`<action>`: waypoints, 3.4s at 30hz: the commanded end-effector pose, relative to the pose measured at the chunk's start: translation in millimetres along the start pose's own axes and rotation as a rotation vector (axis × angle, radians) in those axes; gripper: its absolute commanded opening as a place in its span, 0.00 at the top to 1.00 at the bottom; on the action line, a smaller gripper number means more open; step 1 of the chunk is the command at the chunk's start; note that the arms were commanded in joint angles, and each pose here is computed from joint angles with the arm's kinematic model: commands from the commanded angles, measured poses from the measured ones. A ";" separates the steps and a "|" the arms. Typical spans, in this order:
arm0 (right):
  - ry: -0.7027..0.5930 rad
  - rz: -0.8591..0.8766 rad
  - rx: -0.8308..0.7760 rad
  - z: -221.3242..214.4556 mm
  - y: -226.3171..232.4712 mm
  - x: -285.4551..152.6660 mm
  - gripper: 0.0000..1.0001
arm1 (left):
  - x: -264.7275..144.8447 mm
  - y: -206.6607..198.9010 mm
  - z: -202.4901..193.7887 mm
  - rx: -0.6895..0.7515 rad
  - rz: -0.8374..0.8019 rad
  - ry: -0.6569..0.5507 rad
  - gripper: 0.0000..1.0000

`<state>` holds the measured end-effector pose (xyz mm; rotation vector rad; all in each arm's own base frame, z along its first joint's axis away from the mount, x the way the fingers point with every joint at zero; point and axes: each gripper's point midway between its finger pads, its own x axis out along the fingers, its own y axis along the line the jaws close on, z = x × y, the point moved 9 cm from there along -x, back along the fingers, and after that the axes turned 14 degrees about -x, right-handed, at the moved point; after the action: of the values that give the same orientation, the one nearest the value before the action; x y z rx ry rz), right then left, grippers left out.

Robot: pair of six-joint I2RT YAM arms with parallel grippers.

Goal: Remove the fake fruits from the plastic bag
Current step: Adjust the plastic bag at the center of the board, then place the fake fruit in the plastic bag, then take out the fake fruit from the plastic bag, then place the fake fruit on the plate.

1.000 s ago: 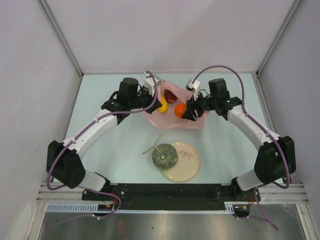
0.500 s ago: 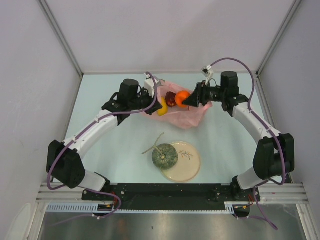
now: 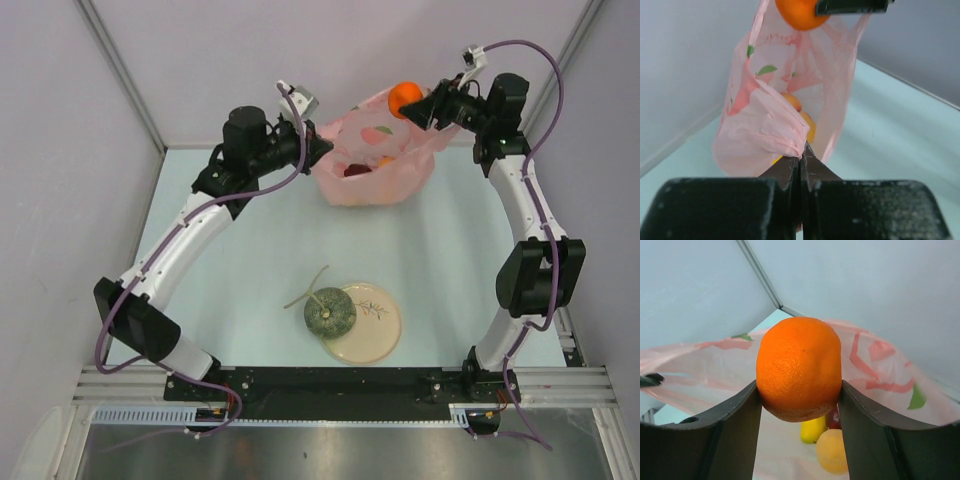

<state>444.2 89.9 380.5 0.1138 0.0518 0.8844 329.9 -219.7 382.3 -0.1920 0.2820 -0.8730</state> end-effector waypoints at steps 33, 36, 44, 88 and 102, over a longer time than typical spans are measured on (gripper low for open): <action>0.587 -0.191 -0.097 -192.5 60.5 -88.5 0.20 | 24.5 -28.7 -158.3 -0.122 -0.058 0.372 0.99; 0.518 -0.096 -0.108 -162.9 82.7 -83.5 0.20 | 27.5 -31.6 -154.8 -0.116 -0.063 0.365 0.99; 0.586 0.029 -0.305 -162.1 129.4 -70.4 0.48 | 36.3 -33.5 -144.6 -0.128 -0.021 0.351 0.94; 0.566 0.261 -0.483 -128.8 163.4 -101.1 0.64 | 32.0 -37.5 -133.7 -0.118 -0.034 0.318 1.00; 0.760 0.479 -0.439 -223.4 211.2 -88.2 0.65 | 8.8 -37.8 -128.5 -0.069 -0.009 0.293 1.00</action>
<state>193.6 163.7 206.9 -0.6276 0.5309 1.4101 274.3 -265.8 250.9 -0.1480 0.6661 -0.8945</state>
